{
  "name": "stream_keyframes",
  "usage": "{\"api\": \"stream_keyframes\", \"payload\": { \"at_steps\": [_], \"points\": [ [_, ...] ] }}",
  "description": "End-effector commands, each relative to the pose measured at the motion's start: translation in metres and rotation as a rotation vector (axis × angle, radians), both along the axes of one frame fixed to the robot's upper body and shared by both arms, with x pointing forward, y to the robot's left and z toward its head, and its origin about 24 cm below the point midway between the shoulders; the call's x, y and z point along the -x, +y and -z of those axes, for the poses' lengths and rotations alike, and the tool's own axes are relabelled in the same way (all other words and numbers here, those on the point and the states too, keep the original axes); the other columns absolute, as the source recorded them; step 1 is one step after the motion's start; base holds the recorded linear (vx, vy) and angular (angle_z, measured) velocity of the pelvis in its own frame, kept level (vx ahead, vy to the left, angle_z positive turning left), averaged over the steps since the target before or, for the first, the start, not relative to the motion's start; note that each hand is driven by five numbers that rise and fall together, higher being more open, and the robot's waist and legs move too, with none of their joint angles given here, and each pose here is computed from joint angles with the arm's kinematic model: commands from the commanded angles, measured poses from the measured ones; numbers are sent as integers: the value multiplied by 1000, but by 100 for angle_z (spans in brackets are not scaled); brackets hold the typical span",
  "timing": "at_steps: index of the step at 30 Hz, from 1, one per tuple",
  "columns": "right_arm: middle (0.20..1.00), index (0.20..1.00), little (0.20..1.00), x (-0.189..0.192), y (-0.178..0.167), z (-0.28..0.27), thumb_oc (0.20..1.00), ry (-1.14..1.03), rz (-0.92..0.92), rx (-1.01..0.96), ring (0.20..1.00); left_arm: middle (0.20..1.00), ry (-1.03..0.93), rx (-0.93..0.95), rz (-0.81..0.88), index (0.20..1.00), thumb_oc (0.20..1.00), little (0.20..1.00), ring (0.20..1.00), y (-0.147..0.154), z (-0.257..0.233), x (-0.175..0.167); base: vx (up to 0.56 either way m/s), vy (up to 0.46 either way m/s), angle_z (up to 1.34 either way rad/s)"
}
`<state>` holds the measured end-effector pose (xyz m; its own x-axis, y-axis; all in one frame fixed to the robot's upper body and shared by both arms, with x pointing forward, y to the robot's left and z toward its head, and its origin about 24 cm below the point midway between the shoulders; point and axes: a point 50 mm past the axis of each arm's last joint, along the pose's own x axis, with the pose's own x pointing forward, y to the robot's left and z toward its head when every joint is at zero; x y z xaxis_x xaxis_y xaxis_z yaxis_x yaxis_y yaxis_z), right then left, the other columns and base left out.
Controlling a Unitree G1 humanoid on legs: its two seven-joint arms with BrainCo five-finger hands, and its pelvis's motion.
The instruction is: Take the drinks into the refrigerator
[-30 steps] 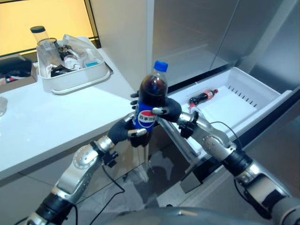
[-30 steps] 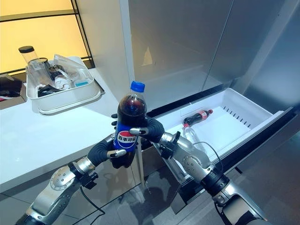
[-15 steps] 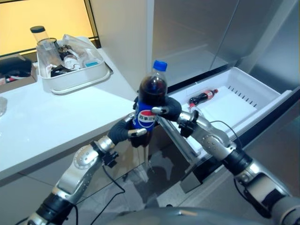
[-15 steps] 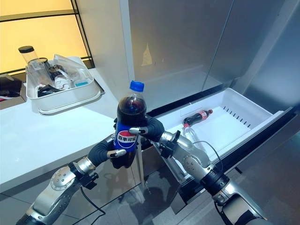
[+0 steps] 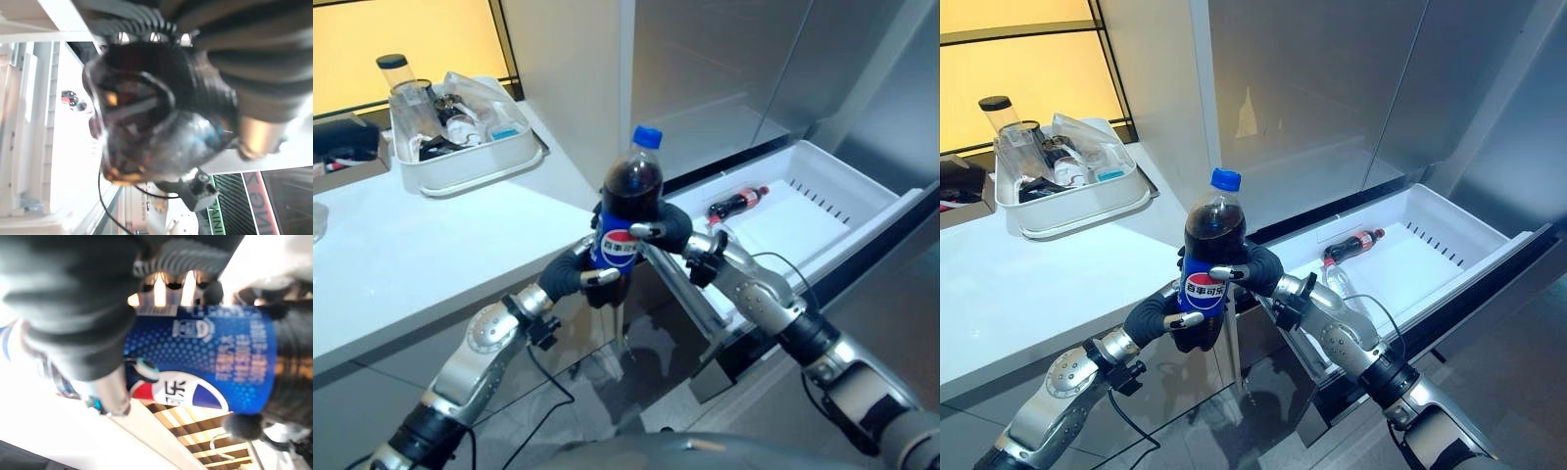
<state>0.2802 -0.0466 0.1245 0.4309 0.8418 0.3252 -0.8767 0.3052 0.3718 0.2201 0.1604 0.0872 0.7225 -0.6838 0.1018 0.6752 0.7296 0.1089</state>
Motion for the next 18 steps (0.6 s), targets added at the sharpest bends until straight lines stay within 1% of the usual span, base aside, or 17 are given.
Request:
{"api": "stream_keyframes", "payload": {
  "at_steps": [1,3,4,7,13,18],
  "points": [
    [200,200,200,3,24,-61,200,-86,-55,-374,200,1000,-135,41,91,1000,1000,1000,1000,-21,-25,-2,0,0,0],
    [200,200,200,-3,17,-56,200,-26,18,-419,200,1000,-122,37,60,1000,1000,1000,1000,-17,-23,-1,0,0,0],
    [200,200,200,-3,17,-56,200,-26,18,-419,200,1000,-122,37,60,1000,1000,1000,1000,-17,-23,-1,0,0,0],
    [200,200,200,-9,12,-49,200,40,95,-455,200,1000,-110,21,24,1000,1000,1000,1000,-13,-20,-1,0,0,0],
    [200,200,200,-13,6,-45,200,86,161,-471,200,1000,-110,12,-6,1000,1000,1000,1000,-11,-19,-2,0,0,0],
    [200,200,200,-19,-9,-41,200,101,237,-475,200,1000,-111,6,-37,1000,1000,1000,1000,-6,-19,-2,0,0,0]
  ]
}}
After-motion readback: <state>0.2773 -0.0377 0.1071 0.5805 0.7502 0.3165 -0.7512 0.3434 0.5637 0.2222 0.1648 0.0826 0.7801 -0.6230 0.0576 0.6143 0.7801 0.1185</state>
